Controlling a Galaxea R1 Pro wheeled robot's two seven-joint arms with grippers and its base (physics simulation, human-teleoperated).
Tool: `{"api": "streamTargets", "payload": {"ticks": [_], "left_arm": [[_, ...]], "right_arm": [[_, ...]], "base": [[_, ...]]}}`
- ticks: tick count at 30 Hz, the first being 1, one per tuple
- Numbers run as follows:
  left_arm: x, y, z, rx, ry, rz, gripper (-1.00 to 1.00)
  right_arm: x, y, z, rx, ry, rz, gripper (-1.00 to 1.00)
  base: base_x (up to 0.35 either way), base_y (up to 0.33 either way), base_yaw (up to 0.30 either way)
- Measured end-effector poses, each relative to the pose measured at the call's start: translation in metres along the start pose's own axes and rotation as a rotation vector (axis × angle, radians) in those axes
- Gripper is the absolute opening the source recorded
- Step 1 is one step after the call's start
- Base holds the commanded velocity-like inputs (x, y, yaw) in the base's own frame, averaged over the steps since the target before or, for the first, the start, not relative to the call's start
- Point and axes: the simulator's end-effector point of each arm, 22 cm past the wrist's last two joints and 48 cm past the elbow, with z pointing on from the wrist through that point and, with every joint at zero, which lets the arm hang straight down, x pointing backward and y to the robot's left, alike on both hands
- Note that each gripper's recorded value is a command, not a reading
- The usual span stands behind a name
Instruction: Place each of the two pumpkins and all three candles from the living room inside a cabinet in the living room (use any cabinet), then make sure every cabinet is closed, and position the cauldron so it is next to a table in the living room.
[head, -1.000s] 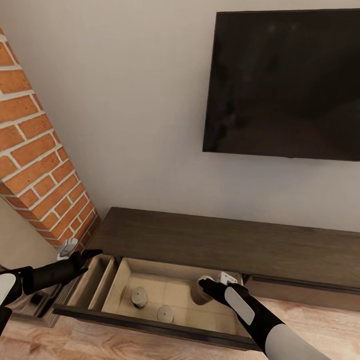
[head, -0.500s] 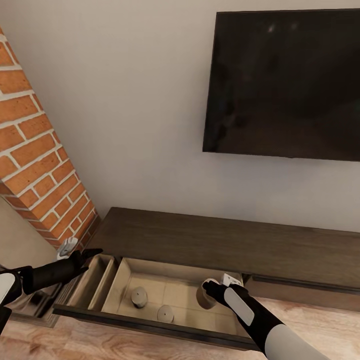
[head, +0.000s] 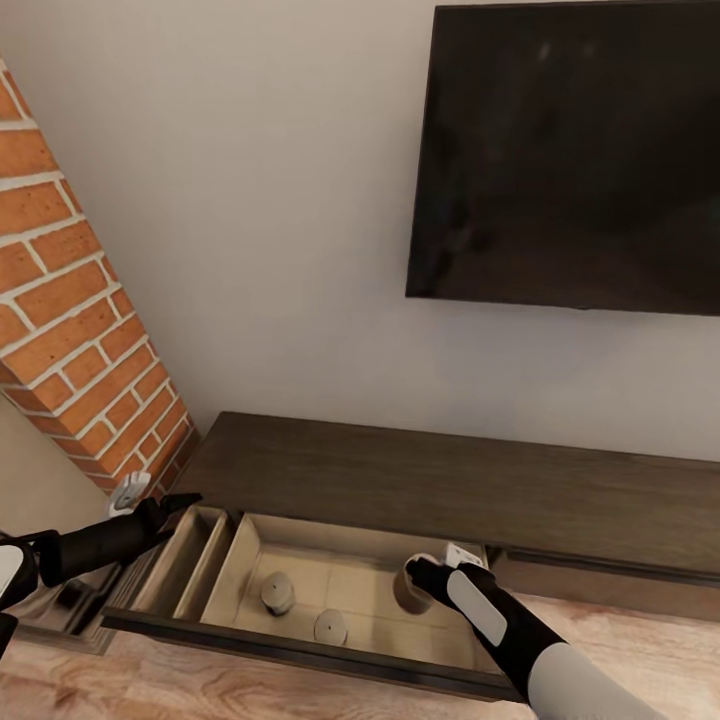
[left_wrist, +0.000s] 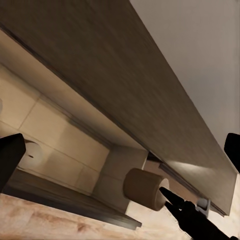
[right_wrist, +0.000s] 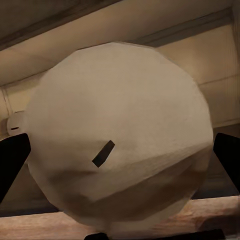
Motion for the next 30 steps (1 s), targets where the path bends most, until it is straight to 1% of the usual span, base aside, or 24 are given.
{"api": "streamTargets", "payload": {"ticks": [4, 7, 9, 13, 16, 17, 19, 22, 26, 30], "left_arm": [[0.000, 0.004, 0.003, 0.000, -0.001, 0.003, 1.00], [-0.006, 0.008, -0.001, 0.001, -0.003, 0.008, 1.00], [-0.008, 0.008, -0.003, 0.016, -0.002, 0.001, 1.00], [-0.013, 0.004, -0.010, 0.067, 0.008, -0.024, 1.00], [-0.015, 0.005, -0.011, 0.082, 0.012, -0.032, 1.00], [-0.015, 0.005, -0.010, 0.086, 0.013, -0.033, 1.00], [-0.013, 0.002, -0.010, 0.104, 0.016, -0.038, 1.00], [-0.004, 0.000, -0.011, 0.140, 0.035, -0.063, 1.00], [0.001, -0.002, -0.016, 0.178, 0.055, -0.083, 1.00], [0.003, 0.001, -0.014, 0.190, 0.059, -0.089, 1.00]], "right_arm": [[-0.006, -0.009, 0.004, 0.047, -0.008, -0.003, -1.00], [-0.006, -0.013, 0.008, 0.060, -0.009, -0.003, -1.00], [-0.005, -0.014, 0.011, 0.064, -0.009, -0.003, -1.00], [-0.004, -0.017, 0.016, 0.071, -0.009, -0.003, -1.00], [-0.004, -0.018, 0.021, 0.072, -0.012, -0.006, -1.00], [-0.005, -0.019, 0.022, 0.075, -0.016, -0.014, -1.00], [-0.006, -0.020, 0.025, 0.085, -0.028, -0.045, -1.00], [-0.003, -0.011, 0.029, 0.082, -0.038, -0.085, -1.00], [0.002, -0.004, 0.035, 0.075, -0.039, -0.102, -1.00], [0.004, -0.004, 0.041, 0.073, -0.038, -0.106, -1.00]], "base": [[0.000, 0.000, 0.000], [0.000, 0.000, 0.000], [0.000, 0.000, 0.000], [0.000, 0.000, 0.000], [0.000, 0.000, 0.000], [0.000, 0.000, 0.000], [0.000, 0.000, 0.000], [0.000, 0.000, 0.000], [0.000, 0.000, 0.000], [0.000, 0.000, 0.000]]}}
